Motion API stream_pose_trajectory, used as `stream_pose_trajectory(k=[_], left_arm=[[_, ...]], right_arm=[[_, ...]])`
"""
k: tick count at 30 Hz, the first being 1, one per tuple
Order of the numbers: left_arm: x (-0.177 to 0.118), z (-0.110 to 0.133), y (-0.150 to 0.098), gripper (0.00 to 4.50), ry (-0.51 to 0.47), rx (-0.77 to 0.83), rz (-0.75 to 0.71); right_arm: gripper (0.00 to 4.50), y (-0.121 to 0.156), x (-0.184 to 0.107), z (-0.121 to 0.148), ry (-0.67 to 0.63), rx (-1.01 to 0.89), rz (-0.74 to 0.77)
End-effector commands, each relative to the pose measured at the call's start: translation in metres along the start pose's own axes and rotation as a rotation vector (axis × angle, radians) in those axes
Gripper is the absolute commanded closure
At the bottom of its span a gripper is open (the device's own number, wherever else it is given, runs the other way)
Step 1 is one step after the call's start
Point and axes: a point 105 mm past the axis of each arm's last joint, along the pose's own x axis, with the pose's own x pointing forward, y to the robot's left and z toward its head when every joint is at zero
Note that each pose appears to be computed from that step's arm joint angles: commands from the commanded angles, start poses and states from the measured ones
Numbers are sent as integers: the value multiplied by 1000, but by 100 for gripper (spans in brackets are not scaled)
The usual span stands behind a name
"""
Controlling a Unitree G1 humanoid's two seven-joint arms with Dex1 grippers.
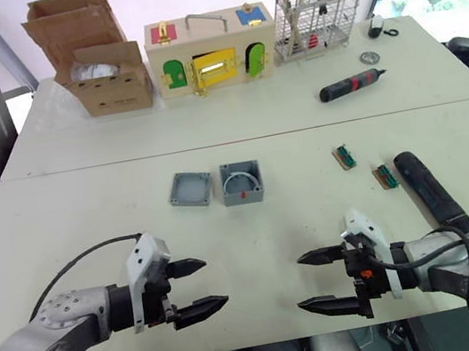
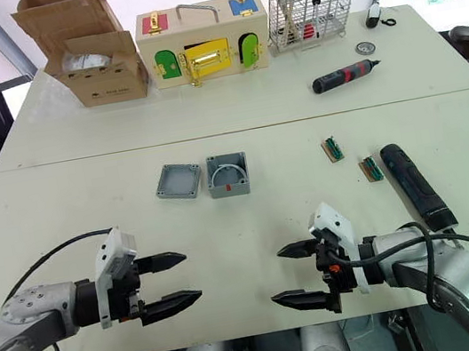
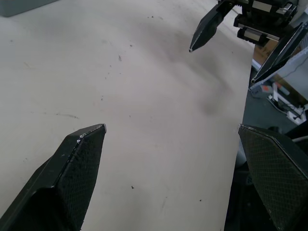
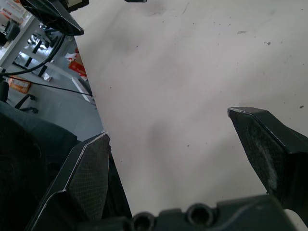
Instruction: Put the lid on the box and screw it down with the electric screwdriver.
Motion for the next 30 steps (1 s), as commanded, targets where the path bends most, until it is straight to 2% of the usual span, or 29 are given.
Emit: stream_pose_trajectory(k=[1,13,22,25,26,28,30], left_arm=[[1,1,-2,0,16,29,-12],[4,7,1,0,-44,42,8],[-3,7,14,0,-27,79,84],[-9,24,23,0,-101,118,115],[-12,33,35,0,-107,146,164],[-15,42,49,0,-82,170,207],[-14,62,56,0,-25,241,176]], right_arm=[[7,3,1,7,-22,-36,8],[7,-4,0,13,-64,-81,-30],[7,-14,-4,13,-38,-85,-94],[7,-14,-4,18,-50,-56,-103],[7,-15,-6,26,-81,-56,-112],[7,-17,-9,39,-123,-61,-123],[7,-22,-16,60,-173,-69,-143]])
